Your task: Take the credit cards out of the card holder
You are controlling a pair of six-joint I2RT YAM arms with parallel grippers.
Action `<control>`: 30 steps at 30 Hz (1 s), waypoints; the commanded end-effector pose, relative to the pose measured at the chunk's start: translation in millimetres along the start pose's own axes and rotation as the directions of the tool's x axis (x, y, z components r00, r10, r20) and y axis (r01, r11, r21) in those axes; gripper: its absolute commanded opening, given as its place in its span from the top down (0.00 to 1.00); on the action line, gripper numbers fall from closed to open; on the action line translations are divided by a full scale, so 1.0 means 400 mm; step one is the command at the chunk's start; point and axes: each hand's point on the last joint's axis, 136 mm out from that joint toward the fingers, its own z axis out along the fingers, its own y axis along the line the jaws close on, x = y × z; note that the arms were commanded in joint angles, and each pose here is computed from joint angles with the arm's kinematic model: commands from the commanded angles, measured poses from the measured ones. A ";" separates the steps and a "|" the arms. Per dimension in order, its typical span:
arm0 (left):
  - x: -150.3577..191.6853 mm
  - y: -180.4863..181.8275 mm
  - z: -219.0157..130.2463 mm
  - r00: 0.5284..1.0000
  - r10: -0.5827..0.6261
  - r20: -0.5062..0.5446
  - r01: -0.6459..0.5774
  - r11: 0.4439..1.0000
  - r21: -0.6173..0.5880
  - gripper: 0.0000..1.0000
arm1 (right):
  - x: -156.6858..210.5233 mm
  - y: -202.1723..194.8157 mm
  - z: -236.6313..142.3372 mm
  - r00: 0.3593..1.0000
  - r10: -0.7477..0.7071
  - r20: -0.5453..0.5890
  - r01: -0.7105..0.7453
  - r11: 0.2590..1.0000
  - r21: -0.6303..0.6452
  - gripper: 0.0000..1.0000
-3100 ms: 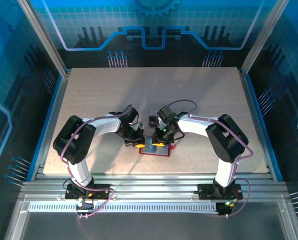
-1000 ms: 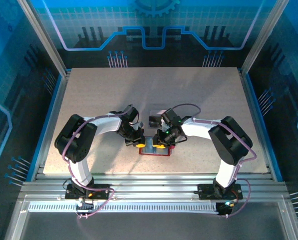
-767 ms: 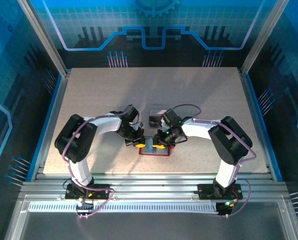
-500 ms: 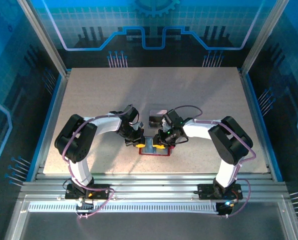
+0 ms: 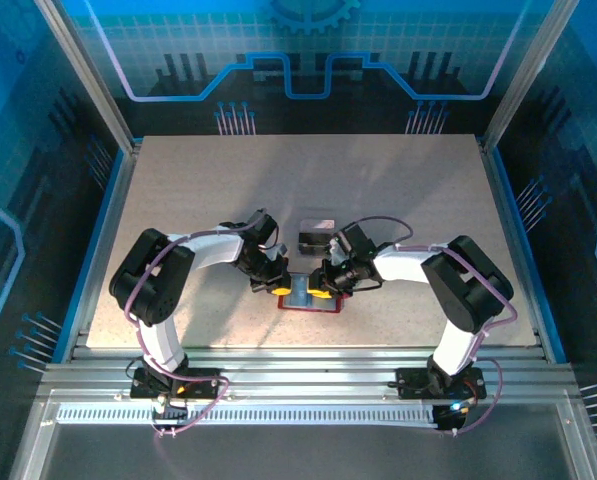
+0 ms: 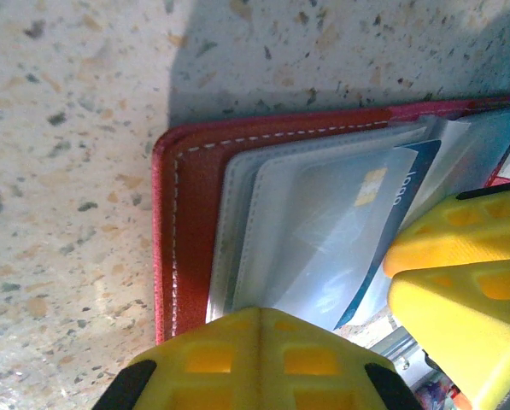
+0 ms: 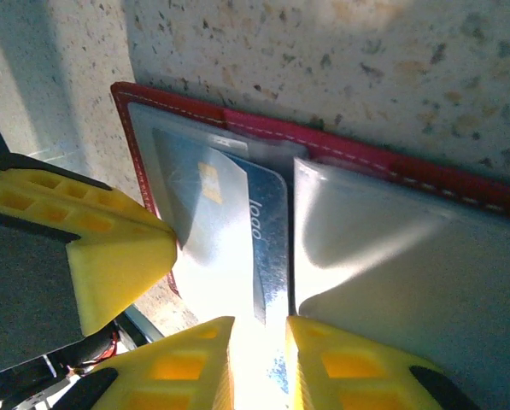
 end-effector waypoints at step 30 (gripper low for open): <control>0.040 0.067 0.022 0.997 -0.048 -0.056 0.043 0.995 -0.093 1.00 | 0.011 -0.066 0.022 0.999 0.029 -0.033 -0.027 0.997 0.072 0.78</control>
